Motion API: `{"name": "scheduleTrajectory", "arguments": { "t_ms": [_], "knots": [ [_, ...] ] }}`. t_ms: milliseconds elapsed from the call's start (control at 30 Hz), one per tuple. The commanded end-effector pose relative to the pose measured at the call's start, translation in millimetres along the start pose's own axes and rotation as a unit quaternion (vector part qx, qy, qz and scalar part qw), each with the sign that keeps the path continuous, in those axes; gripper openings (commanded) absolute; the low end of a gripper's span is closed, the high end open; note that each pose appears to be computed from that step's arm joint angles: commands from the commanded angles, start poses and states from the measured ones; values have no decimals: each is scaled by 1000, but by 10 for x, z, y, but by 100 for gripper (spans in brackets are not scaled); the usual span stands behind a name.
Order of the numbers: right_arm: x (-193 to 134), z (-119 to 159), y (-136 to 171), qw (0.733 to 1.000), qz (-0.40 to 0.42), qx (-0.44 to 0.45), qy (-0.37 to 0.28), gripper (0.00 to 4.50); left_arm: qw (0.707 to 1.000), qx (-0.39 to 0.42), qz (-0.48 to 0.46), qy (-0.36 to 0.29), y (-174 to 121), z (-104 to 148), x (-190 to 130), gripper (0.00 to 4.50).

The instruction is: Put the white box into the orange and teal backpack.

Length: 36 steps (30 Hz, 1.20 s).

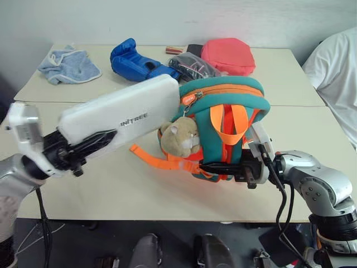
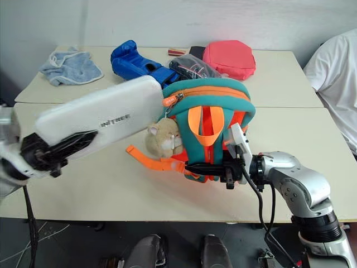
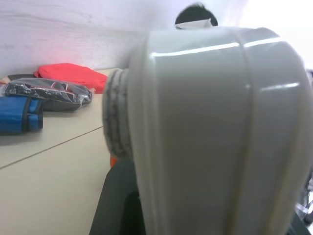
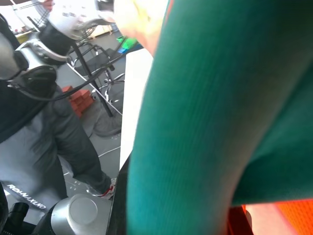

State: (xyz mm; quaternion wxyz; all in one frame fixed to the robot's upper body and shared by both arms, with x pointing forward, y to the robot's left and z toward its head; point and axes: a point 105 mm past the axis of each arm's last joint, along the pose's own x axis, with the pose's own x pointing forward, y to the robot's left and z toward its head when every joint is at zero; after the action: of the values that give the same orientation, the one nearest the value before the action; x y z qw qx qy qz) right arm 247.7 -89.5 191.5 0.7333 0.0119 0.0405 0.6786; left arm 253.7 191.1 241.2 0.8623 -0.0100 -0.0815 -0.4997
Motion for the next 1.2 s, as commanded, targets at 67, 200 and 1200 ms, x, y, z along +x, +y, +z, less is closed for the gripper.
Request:
{"name": "scheduleTrajectory", "arguments": {
  "t_ms": [67,200,1200],
  "knots": [
    [-25,53,57,1000,5,-15,-1,3,998,47,-47,22,-32,30,86,122],
    [-54,40,57,1000,-5,-14,0,3,984,106,-104,103,-73,-60,257,122],
    [-17,55,-3,997,-70,-38,-25,0,958,98,-266,45,227,101,1142,428]
  ]
}}
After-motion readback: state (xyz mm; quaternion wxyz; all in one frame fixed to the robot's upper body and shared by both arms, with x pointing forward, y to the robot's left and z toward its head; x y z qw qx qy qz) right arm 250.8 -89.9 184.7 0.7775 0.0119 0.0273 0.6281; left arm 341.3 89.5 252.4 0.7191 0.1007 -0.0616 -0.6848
